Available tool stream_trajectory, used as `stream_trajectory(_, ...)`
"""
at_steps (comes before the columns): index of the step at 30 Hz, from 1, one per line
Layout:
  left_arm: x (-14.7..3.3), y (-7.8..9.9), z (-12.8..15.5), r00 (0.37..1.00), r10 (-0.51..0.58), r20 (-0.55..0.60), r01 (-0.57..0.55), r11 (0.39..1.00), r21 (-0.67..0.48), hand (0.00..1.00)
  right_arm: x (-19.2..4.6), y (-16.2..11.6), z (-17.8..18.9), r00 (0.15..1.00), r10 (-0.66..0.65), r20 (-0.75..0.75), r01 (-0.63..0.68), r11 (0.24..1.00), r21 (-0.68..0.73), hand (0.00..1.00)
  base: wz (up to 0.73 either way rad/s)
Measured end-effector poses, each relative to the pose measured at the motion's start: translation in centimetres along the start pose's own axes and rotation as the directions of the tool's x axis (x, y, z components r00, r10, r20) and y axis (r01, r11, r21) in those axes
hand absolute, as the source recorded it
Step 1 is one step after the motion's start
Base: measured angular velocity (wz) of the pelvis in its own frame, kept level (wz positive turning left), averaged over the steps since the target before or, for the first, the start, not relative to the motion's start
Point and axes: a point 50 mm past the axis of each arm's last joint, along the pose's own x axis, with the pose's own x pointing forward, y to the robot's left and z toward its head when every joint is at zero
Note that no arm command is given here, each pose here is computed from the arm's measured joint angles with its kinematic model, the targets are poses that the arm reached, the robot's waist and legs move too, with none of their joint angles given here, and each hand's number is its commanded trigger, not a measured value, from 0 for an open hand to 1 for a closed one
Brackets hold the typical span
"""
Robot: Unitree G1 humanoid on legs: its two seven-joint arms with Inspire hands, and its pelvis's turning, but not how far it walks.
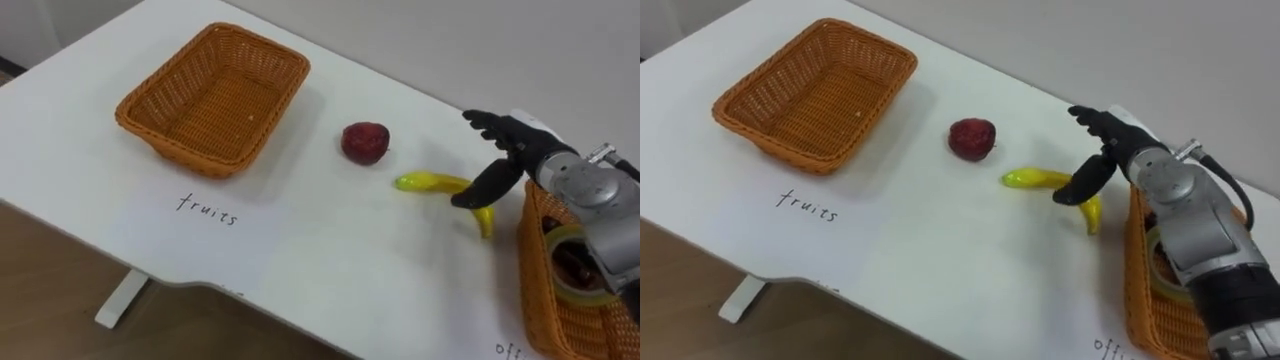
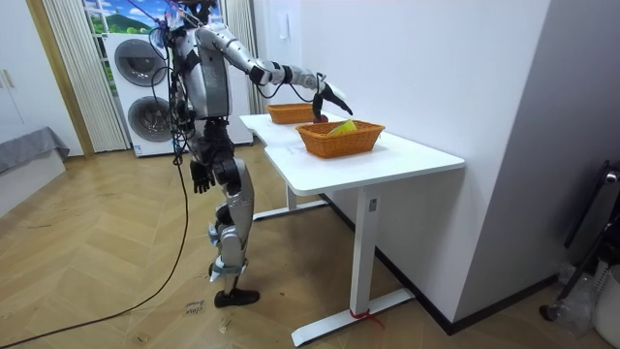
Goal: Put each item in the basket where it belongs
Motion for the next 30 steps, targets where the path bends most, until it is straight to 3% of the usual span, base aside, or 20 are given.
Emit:
stream_trajectory(13,0.0,-1.6,3.4,0.993,-0.027,0.119,0.022,0.999,0.042,0.00,0.9,-0.5,0.0,0.998,-0.061,-0.011,0.061,0.998,-0.005,0.00,0.01)
stream_trajectory(30,0.2,-1.9,3.9,0.991,-0.032,0.131,0.028,0.999,0.032,0.00,1.5,-0.6,-0.4,0.996,-0.091,-0.024,0.091,0.995,-0.036,0.00,0.00)
